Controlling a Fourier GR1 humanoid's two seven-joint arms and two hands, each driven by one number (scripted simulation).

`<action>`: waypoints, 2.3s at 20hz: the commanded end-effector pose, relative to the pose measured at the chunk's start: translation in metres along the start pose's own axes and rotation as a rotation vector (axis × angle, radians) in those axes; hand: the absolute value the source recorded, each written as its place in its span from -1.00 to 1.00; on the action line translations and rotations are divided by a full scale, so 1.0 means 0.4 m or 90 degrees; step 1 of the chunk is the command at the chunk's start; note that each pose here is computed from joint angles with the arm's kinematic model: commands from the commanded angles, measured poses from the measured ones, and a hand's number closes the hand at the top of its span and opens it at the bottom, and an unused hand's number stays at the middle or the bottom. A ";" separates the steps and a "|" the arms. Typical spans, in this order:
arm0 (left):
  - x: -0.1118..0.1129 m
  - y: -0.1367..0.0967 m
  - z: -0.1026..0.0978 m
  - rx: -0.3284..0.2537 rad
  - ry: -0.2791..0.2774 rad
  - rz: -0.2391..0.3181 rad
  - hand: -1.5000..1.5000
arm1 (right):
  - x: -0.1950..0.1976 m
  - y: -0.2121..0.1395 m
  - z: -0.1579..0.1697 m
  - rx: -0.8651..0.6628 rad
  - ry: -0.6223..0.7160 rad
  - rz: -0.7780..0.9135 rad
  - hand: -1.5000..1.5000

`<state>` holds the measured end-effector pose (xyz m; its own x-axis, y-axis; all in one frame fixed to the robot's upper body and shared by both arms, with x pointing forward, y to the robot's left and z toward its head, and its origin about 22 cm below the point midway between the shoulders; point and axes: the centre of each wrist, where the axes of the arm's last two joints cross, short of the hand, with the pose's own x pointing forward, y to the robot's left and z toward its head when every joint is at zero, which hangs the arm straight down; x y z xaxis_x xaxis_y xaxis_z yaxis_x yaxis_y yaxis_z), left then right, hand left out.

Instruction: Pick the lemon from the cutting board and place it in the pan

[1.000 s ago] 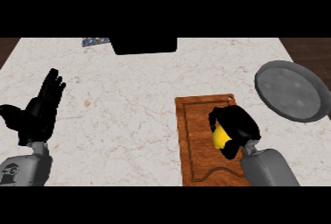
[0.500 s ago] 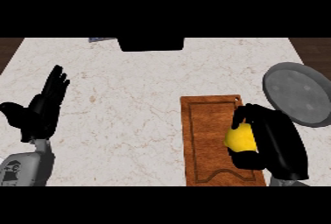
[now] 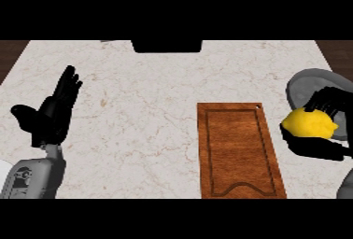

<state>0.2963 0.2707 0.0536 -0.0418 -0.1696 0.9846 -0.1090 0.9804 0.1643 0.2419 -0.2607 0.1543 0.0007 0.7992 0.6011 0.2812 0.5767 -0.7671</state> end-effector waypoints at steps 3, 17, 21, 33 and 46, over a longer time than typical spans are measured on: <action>-0.024 0.022 0.017 0.001 -0.008 0.002 0.00 | -0.184 -0.141 -0.112 -0.069 0.041 -0.002 1.00; 0.006 -0.062 -0.002 -0.033 -0.022 0.015 0.00 | -0.507 -0.084 -0.268 -0.121 0.102 0.152 1.00; 0.020 -0.018 -0.032 -0.032 -0.025 0.019 0.00 | -0.564 -0.073 -0.259 -0.136 0.123 0.136 1.00; 0.008 -0.038 -0.009 -0.048 -0.025 0.018 0.00 | -0.621 -0.029 -0.234 0.065 0.177 -0.087 -1.00; -0.011 0.007 0.007 -0.018 -0.005 0.008 0.00 | -0.703 -0.124 -0.158 -0.099 0.088 -0.321 -1.00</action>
<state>0.3023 0.2659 0.0532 -0.0641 -0.1520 0.9863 -0.0720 0.9865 0.1473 0.3031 -0.5119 0.0389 0.0159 0.4812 0.8765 0.4072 0.7975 -0.4452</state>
